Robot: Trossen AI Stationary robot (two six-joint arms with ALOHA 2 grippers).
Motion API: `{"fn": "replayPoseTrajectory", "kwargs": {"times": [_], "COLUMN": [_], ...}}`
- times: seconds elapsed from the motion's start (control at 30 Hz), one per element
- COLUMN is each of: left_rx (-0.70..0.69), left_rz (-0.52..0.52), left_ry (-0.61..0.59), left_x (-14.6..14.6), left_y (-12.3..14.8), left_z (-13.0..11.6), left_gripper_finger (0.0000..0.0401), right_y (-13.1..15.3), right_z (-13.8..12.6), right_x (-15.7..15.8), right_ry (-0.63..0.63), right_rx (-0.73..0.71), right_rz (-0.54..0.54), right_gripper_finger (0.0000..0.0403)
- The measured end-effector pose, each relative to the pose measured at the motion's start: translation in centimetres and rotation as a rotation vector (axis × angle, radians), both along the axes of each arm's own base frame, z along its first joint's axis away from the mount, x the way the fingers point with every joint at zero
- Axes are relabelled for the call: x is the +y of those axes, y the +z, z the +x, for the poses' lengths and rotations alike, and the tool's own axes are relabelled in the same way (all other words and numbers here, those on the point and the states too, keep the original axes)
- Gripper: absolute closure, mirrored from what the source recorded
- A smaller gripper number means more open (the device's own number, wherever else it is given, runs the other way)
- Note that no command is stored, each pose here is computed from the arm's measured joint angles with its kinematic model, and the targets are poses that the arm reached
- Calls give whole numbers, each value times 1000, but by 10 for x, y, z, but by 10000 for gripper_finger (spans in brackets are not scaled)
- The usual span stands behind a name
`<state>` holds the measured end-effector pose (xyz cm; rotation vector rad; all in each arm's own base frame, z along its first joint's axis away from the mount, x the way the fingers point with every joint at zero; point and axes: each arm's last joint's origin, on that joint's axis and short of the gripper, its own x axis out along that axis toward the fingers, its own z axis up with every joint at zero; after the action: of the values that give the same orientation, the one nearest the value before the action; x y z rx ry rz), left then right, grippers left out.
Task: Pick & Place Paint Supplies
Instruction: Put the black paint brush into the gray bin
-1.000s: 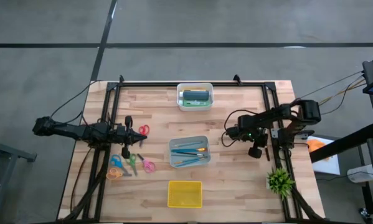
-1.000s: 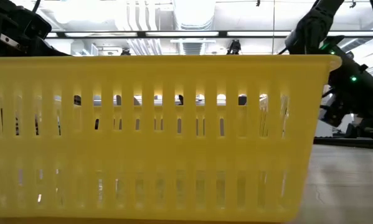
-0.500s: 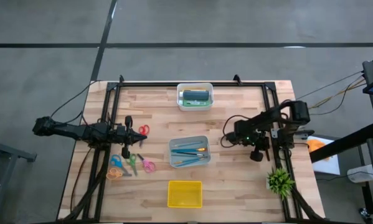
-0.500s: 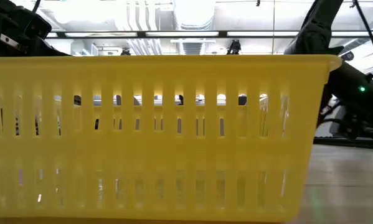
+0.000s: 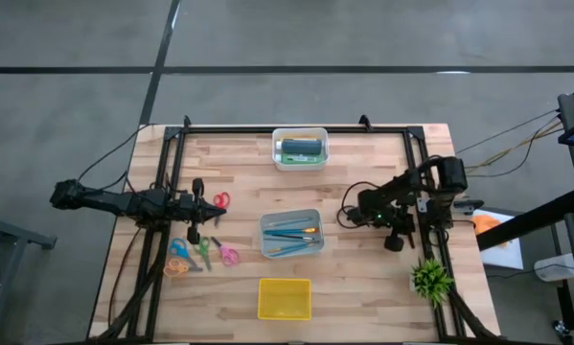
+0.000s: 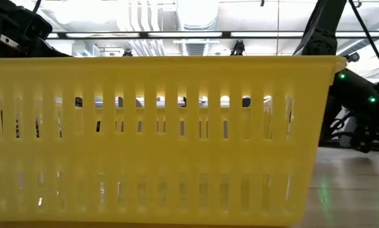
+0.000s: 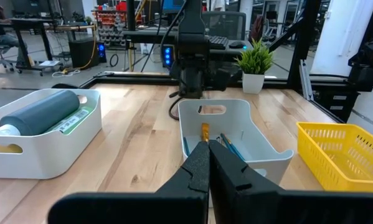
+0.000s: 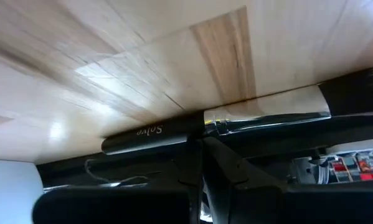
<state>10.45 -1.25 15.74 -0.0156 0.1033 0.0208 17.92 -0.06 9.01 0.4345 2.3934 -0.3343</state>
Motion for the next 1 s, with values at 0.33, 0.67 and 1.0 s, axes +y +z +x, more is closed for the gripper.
{"fn": "replayPoseTrajectory", "kwargs": {"times": [0.33, 0.67, 1.0], "left_rx": [0, 0, 0], "left_rz": [0, 0, 0], "left_ry": [0, 0, 0], "left_x": [0, 0, 0], "left_y": [0, 0, 0], "left_z": [0, 0, 0], "left_gripper_finger": [401, 401, 401], "right_y": [16, 33, 46], "right_z": [25, 67, 98], "right_x": [-1, -5, -7], "right_ry": [-7, 84, 125], "right_rx": [-176, -412, -615], "right_rz": [-32, -59, -106], "right_gripper_finger": [394, 394, 394]}}
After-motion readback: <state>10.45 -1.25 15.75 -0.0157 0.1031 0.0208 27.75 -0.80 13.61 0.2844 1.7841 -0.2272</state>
